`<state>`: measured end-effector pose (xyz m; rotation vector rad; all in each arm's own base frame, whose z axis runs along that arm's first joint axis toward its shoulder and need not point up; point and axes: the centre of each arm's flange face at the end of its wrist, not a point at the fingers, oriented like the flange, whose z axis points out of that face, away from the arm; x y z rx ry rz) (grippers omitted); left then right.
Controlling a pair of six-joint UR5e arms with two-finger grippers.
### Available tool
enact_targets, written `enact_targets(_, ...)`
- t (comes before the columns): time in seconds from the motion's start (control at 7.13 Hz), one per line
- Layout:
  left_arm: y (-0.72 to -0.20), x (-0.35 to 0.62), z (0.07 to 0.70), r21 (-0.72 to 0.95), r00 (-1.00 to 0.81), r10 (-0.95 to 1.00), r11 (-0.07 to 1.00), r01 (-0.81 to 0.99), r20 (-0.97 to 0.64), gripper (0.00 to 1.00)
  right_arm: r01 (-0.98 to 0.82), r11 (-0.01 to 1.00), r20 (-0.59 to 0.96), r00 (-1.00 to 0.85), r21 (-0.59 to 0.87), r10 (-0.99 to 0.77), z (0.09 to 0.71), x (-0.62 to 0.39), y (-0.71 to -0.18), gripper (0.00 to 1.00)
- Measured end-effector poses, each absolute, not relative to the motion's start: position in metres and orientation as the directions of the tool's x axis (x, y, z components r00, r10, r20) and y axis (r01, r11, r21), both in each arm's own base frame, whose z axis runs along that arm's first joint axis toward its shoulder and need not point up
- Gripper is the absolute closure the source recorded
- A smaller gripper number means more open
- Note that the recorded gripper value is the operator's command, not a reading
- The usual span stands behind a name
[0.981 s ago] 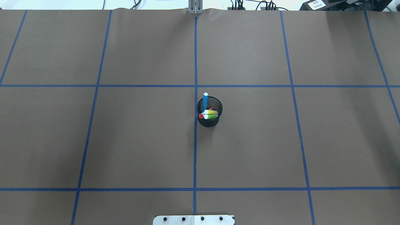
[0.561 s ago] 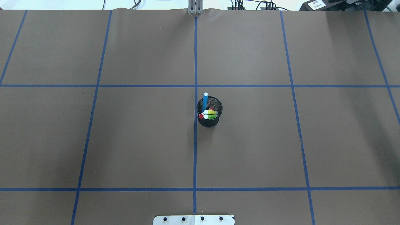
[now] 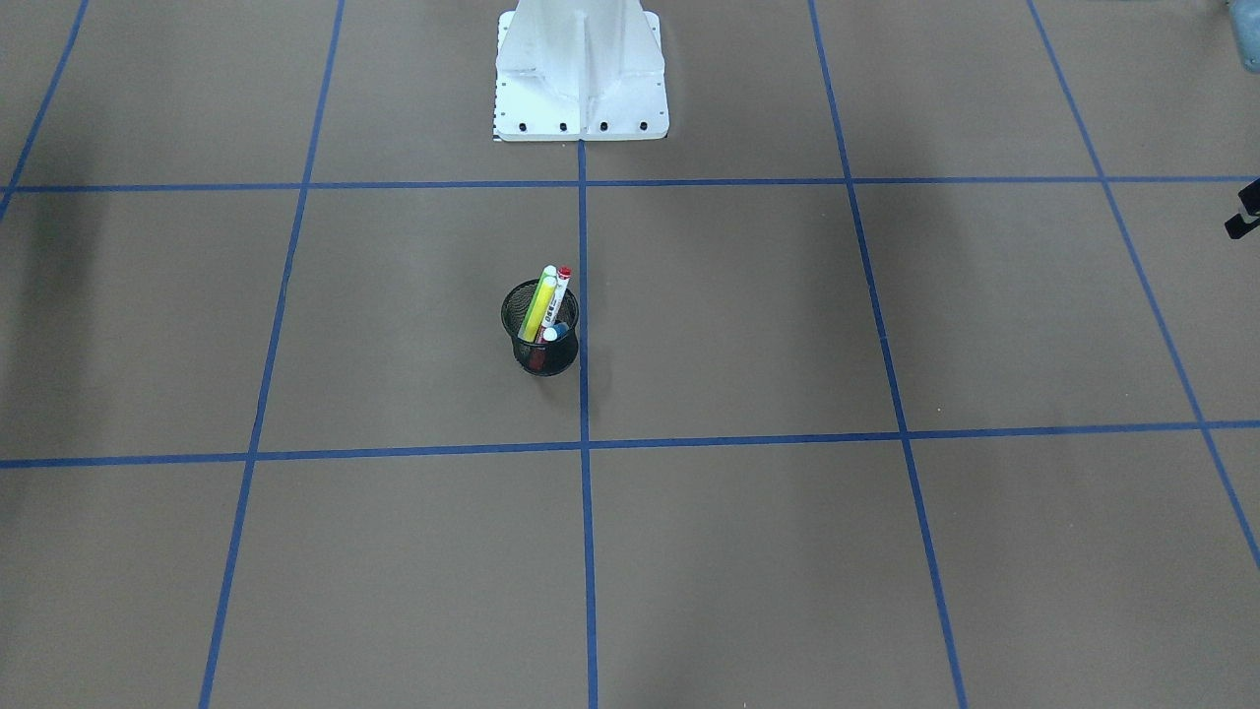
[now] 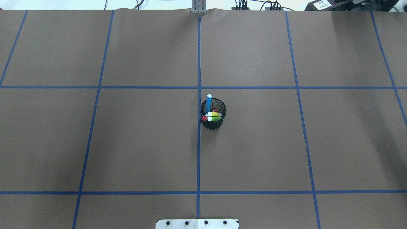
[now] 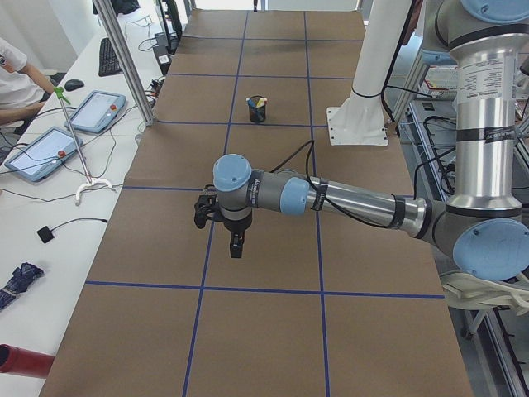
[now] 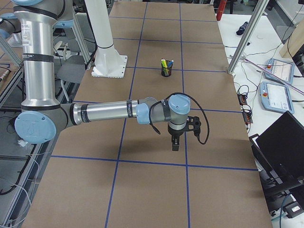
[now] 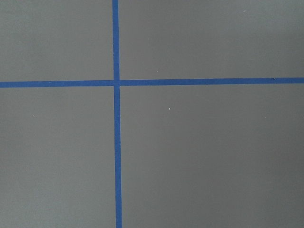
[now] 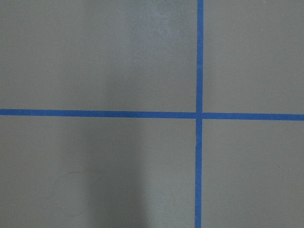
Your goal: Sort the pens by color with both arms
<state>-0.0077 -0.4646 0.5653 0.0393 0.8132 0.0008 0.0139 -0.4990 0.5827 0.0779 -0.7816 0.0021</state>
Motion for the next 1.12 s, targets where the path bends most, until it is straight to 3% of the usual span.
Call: enact_targets(1.12,-0.471,-0.004,0.554,0.095,0.680,0.063,0.995,0.010,-0.730,0.01,-0.010,0.989,0.713,0.694,0.149,-0.101,0.568,-0.019,-0.504,0.01)
